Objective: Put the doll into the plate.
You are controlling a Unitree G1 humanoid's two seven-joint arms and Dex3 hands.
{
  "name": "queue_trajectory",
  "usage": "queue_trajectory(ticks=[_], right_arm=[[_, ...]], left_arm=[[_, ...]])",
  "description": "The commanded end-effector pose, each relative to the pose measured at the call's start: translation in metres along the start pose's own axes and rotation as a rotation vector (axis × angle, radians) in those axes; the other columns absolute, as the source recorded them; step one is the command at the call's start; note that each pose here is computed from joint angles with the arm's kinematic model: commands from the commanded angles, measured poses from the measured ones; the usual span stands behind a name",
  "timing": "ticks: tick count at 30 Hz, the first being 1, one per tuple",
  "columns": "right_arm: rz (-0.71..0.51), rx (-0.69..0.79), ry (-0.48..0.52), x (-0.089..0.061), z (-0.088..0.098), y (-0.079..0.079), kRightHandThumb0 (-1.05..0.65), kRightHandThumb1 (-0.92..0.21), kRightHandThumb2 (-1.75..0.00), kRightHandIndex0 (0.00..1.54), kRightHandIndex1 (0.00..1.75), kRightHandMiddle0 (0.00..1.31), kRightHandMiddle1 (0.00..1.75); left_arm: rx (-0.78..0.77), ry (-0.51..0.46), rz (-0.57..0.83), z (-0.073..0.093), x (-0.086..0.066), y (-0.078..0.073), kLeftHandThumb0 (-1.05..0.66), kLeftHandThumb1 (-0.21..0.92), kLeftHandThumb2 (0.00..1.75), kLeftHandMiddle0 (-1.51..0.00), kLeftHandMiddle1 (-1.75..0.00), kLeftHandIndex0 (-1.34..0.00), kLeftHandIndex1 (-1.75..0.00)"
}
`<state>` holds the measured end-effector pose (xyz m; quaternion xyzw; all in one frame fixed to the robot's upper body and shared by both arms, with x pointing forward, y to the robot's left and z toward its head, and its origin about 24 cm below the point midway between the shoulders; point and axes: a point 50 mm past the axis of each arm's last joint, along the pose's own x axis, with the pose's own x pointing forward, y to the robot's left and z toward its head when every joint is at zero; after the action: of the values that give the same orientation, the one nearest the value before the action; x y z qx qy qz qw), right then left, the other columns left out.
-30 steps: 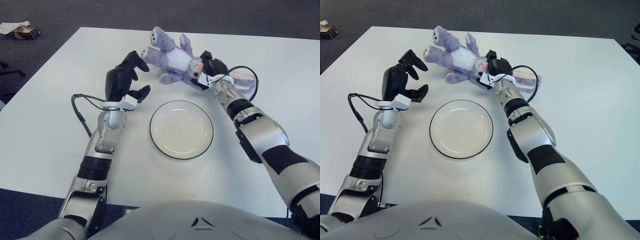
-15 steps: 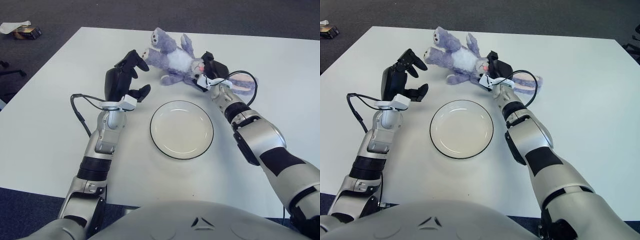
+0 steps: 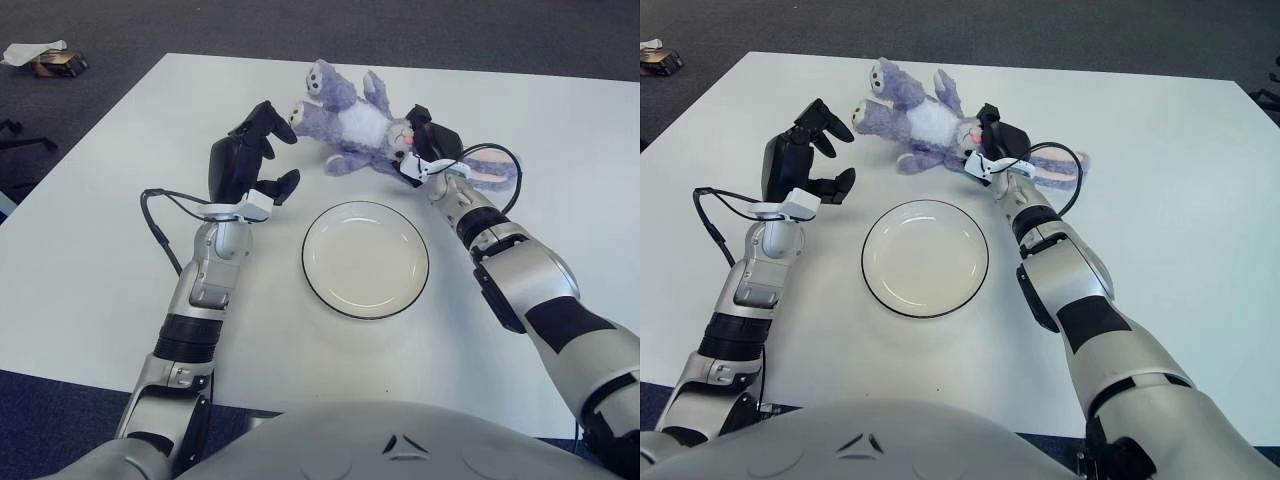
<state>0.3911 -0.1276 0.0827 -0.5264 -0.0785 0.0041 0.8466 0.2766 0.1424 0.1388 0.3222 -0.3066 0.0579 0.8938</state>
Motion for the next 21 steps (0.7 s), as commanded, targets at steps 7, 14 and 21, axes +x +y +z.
queue_trajectory(ticks=[7, 14, 21], right_arm=[[0.192, 0.014, 0.122, -0.002, -0.029, -0.005, 0.00, 0.03, -1.66, 0.91, 1.59, 0.65, 1.75], [0.284, 0.075, 0.172, 0.012, -0.024, -0.030, 0.00, 0.05, -1.68, 0.93, 1.59, 0.67, 1.75], [0.339, 0.147, 0.165, 0.017, -0.019, -0.051, 0.00, 0.06, -1.70, 0.94, 1.59, 0.68, 1.75]], left_arm=[[0.010, 0.021, 0.002, -0.004, -0.002, 0.003, -0.02, 0.11, 1.58, -0.81, -1.75, -0.50, -1.74], [0.012, 0.027, 0.000, -0.007, -0.002, 0.004, -0.01, 0.20, 1.46, -0.60, -1.75, -0.56, -1.75], [0.018, 0.037, 0.004, -0.008, -0.003, 0.005, -0.01, 0.22, 1.43, -0.57, -1.75, -0.56, -1.75]])
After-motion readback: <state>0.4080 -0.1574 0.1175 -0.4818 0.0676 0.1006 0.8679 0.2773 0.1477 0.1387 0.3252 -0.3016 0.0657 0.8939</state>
